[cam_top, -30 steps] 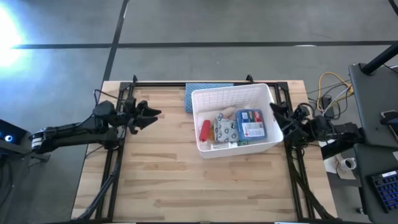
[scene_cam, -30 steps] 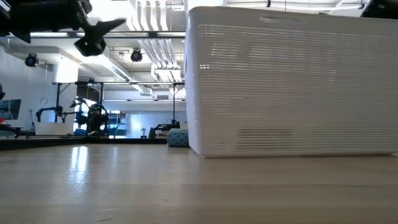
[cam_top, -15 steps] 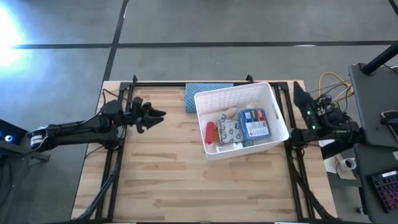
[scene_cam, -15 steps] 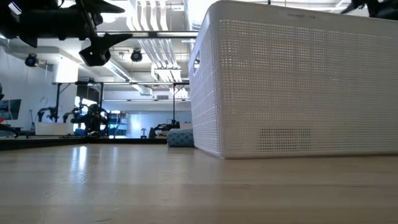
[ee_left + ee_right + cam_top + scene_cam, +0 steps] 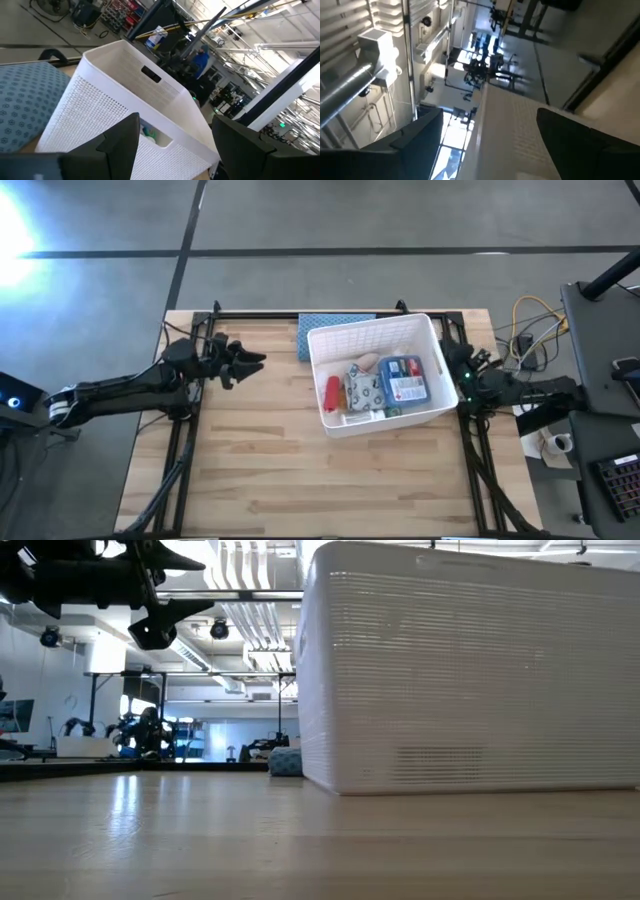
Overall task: Pick & place medical supplies in basket/bin
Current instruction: Move the white bin to the center of the table
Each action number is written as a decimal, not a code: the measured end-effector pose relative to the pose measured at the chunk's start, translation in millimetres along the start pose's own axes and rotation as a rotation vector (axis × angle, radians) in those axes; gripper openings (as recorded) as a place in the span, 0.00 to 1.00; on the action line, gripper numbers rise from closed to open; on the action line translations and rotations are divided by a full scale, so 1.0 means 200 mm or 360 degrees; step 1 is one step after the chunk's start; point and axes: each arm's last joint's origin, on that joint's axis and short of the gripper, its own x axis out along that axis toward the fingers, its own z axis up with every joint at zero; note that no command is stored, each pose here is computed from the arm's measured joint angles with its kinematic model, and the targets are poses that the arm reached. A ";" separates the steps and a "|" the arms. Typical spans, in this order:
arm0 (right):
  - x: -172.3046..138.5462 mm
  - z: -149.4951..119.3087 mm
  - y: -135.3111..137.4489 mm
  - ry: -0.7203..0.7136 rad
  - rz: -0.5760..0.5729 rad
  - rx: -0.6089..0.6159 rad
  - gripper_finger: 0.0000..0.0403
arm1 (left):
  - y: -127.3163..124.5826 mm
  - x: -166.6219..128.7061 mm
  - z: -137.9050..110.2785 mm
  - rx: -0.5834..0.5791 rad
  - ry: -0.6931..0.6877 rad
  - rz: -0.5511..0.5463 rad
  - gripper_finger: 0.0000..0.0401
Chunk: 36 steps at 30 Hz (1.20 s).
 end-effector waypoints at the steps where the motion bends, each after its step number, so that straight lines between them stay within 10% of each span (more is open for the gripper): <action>1: 0.00 -0.01 -0.01 0.0032 -0.0008 0.0025 0.77 | 0.00 0.00 0.00 -0.0001 0.0002 -0.0001 0.57; 17: -0.01 -0.21 -0.07 0.1139 0.0023 0.0026 0.77 | 0.00 0.00 0.00 -0.0002 0.0005 -0.0004 0.57; 27: 0.03 -0.08 0.07 0.0118 0.0147 -0.0227 0.78 | -0.01 0.00 0.00 -0.0040 0.0054 -0.0063 0.57; 32: 0.02 -0.11 0.02 0.0329 0.0156 -0.0194 0.76 | -0.01 0.00 -0.01 -0.0044 0.0057 -0.0066 0.57; 36: 0.00 -0.18 -0.15 0.0737 -0.0197 0.0032 0.75 | 0.00 0.00 -0.01 -0.0018 0.0061 -0.0061 0.57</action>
